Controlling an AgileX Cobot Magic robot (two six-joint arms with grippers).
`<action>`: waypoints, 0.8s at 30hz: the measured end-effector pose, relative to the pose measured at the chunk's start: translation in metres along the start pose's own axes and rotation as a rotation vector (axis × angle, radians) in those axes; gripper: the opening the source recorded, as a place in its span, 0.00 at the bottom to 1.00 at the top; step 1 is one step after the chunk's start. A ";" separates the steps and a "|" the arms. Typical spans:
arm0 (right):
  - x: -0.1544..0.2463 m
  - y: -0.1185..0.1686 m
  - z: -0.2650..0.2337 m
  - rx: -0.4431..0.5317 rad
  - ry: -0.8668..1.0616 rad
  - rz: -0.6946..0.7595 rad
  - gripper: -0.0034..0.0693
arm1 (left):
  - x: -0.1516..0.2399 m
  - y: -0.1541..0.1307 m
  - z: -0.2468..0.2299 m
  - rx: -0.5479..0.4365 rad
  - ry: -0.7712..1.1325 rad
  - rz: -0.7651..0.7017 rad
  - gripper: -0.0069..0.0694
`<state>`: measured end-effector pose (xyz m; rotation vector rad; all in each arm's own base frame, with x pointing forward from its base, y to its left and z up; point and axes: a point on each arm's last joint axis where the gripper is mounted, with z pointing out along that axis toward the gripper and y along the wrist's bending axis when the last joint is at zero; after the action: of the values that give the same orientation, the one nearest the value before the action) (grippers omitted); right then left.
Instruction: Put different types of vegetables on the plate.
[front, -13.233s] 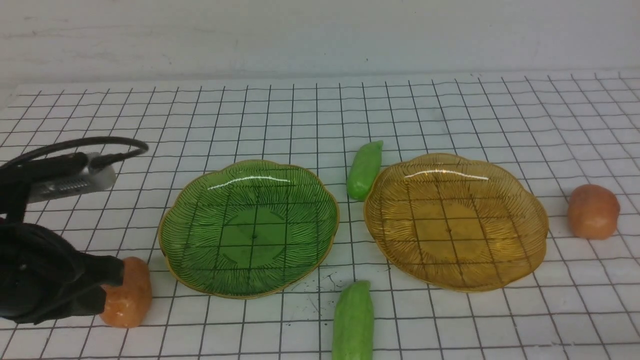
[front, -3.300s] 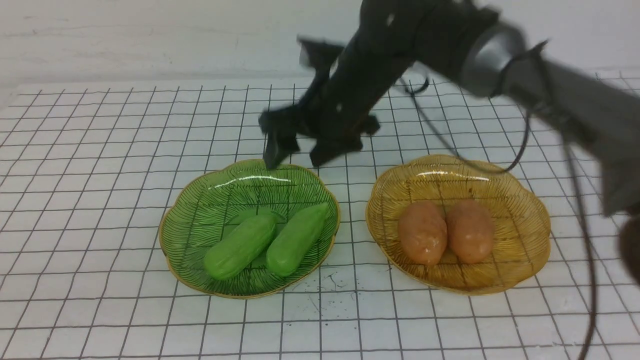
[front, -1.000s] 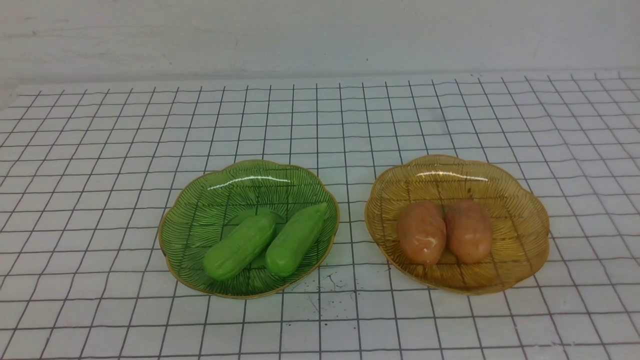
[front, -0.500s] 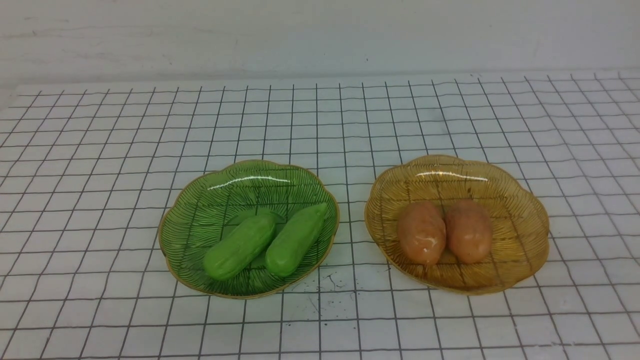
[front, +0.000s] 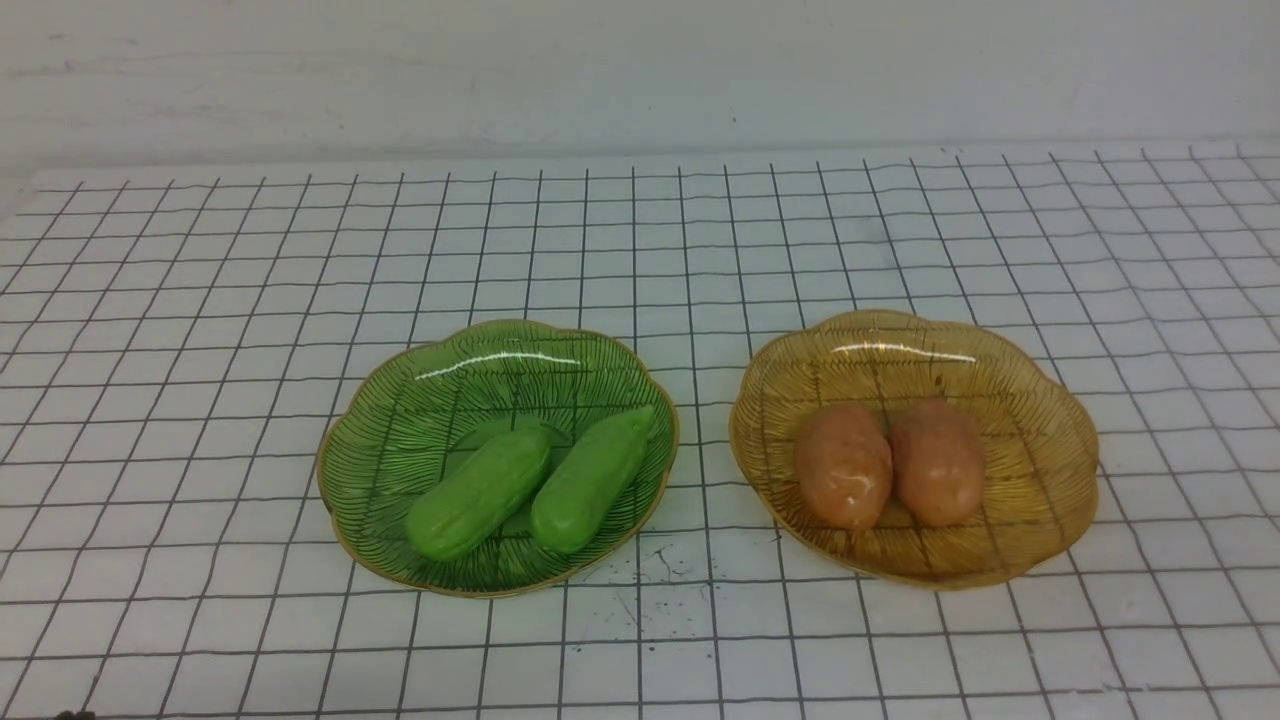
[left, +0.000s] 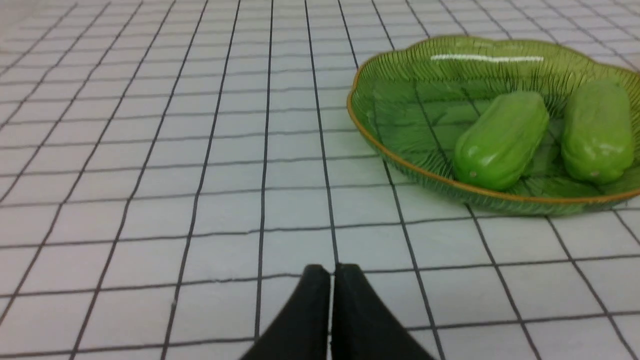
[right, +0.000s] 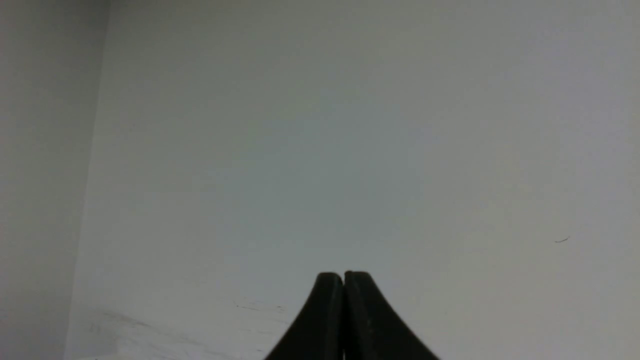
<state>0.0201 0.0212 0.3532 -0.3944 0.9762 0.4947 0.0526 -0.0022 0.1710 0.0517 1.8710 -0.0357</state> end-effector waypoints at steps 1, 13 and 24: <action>0.000 0.000 0.000 0.000 0.000 0.000 0.03 | 0.000 0.000 0.000 0.000 0.003 0.000 0.08; 0.000 0.000 0.000 0.000 0.000 0.000 0.03 | 0.001 0.000 0.000 0.000 0.007 0.000 0.08; 0.000 0.000 0.000 0.000 0.000 0.018 0.03 | 0.001 0.000 0.000 -0.001 0.010 0.000 0.08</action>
<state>0.0201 0.0212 0.3531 -0.3860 0.9807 0.5109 0.0524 -0.0021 0.1701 0.0516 1.8813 -0.0350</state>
